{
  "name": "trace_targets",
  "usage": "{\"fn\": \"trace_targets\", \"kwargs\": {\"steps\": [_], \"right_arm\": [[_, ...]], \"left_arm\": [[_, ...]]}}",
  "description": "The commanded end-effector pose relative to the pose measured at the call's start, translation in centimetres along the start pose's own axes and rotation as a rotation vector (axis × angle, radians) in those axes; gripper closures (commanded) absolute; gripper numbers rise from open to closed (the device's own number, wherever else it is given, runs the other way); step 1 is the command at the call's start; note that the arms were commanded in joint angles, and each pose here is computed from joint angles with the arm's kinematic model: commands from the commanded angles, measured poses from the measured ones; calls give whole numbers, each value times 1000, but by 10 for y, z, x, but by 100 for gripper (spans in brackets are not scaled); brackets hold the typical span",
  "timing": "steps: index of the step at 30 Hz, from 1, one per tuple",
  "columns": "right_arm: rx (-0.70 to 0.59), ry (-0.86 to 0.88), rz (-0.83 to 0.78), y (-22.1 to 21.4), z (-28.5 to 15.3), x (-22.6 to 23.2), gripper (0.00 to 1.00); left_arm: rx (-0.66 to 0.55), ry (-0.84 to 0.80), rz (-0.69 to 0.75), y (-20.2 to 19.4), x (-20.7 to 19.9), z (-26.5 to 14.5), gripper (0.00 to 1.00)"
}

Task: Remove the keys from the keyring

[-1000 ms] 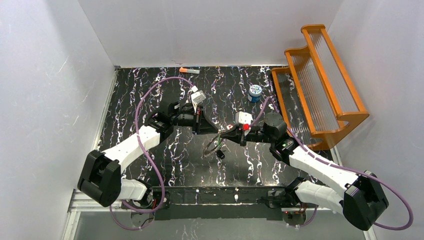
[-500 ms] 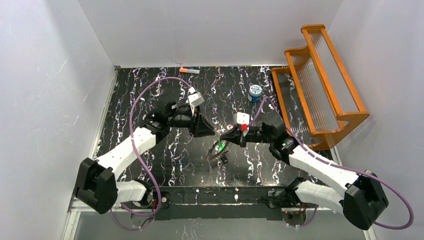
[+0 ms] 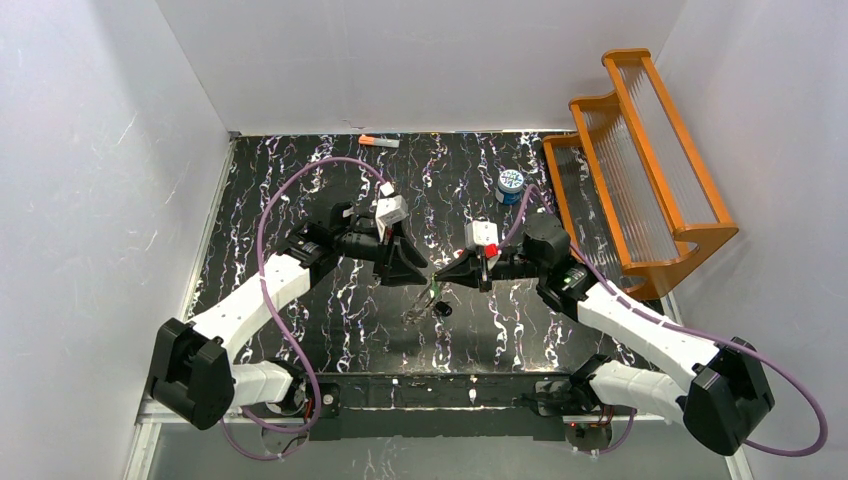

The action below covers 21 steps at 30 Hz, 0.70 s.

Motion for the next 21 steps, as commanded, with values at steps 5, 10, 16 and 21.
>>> {"fn": "trace_targets", "kwargs": {"steps": [5,10,16,21], "right_arm": [[-77,159,-99,39,5,15,99],[-84,182,-103,42,8,14,99],[-88,181,-104,44,9,12,99],[-88,168,-104,44,10,9,99]], "left_arm": [[-41,-143,91,12,-17,-2,53],[-41,-177,94,11,-22,2,53],[-40,-211,88,10,-26,5,59],[-41,-235,85,9,-30,7,71]]}}
Point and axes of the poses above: each gripper's point midway between its finger pads, its own z axis out along the fingers, its own x axis along the line the jaws close on, y = z × x, the point moved 4 cm from there along -z, back along the fingers, and after that the axes turned 10 degrees about z, right-handed, at the moved point
